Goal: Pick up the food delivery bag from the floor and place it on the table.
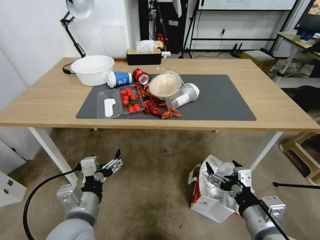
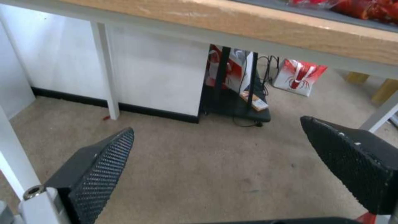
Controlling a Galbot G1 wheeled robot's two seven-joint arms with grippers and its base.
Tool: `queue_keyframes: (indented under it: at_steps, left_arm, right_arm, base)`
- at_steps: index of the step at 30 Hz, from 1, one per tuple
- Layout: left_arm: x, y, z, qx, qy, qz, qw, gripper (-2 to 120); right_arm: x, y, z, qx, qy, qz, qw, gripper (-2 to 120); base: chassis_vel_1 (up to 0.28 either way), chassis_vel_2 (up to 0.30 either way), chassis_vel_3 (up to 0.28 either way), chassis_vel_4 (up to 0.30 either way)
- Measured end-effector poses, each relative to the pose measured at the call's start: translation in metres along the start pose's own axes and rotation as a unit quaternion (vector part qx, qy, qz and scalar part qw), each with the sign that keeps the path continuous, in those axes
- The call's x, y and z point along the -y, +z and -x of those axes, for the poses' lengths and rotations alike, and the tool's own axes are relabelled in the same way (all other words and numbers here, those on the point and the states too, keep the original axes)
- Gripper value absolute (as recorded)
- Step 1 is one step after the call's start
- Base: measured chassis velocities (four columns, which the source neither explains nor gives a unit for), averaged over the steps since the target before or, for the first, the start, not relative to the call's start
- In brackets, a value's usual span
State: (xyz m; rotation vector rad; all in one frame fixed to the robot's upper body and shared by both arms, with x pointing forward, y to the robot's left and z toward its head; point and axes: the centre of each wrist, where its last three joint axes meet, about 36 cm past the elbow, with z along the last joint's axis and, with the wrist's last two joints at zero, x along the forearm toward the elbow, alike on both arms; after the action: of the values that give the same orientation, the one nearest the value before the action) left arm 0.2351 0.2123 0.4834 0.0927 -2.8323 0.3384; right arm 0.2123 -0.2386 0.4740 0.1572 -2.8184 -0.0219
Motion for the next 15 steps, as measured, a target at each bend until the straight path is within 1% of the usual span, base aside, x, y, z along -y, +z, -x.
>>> queue_keyframes:
  at_steps: [15]
  left_arm:
    - [0.0002, 0.001, 0.0005, 0.0, -0.001, 0.0, 1.0, 100]
  right_arm:
    - [0.0006, -0.0001, -0.0001, 0.0, 0.0, -0.001, 1.0, 100]
  base:
    - [0.0, 0.0, 0.0, 0.0]
